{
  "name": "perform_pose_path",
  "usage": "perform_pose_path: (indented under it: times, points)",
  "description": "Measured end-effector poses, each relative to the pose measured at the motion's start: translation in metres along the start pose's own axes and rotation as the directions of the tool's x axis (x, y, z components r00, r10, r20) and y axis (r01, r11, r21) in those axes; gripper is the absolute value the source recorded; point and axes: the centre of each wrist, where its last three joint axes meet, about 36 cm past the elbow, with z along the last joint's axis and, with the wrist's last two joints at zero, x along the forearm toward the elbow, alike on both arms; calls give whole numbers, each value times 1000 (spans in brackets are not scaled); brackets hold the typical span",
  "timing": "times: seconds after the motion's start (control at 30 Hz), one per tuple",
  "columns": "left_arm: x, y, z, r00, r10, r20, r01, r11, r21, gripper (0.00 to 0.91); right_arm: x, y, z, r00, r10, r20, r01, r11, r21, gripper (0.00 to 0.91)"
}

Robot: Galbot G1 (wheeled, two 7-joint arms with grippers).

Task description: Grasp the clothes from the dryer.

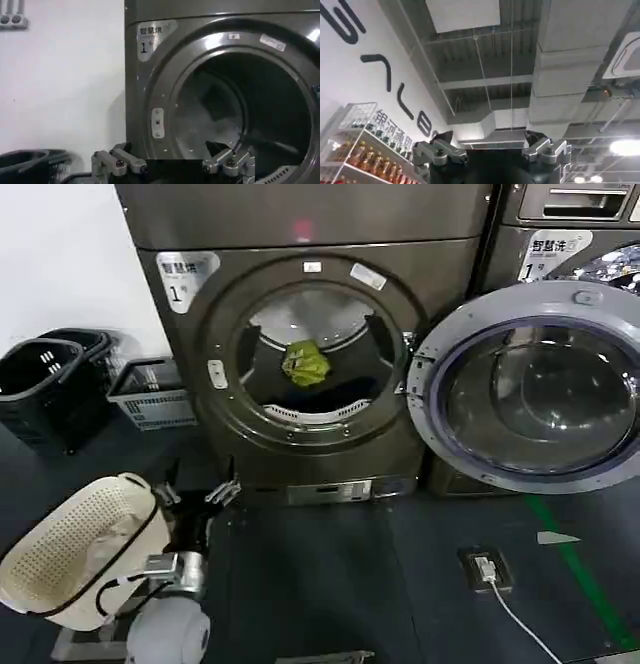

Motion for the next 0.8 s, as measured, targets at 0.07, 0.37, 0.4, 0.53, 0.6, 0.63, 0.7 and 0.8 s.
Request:
perform_pose_path:
  times: [0.07, 0.37, 0.4, 0.53, 0.6, 0.63, 0.7, 0.8]
  points:
    - [1, 0, 0, 1000, 0, 0, 0, 1000, 1, 907, -1, -1, -1, 1000, 0, 4, 0, 1000, -2, 907]
    - [0, 0, -4, 1000, 7, 1, -7, 1000, 1, 907, -2, -2, -3, 1000, -5, 11, 5, 1000, -9, 907]
    - [0, 0, -4, 1000, 8, 0, -8, 1000, 0, 907, -1, -2, -3, 1000, -6, 12, 6, 1000, -9, 907]
    - [1, 2, -4, 1000, 11, -3, -11, 1000, -3, 907, -1, -1, -3, 1000, -11, 12, 12, 1000, -11, 907]
    - [1, 2, -4, 1000, 13, -4, -13, 1000, -4, 907, -1, 0, -3, 1000, -13, 13, 13, 1000, -12, 907]
    - [1, 2, -4, 1000, 15, -5, -15, 1000, -4, 907, -1, -1, -3, 1000, -13, 14, 14, 1000, -13, 907]
    - [1, 2, -4, 1000, 18, -5, -18, 1000, -5, 907, -1, -1, -3, 1000, -12, 15, 12, 1000, -13, 907]
    - [0, 1, -4, 1000, 23, -4, -23, 1000, -3, 907, -1, -3, -3, 1000, -10, 17, 10, 1000, -13, 907]
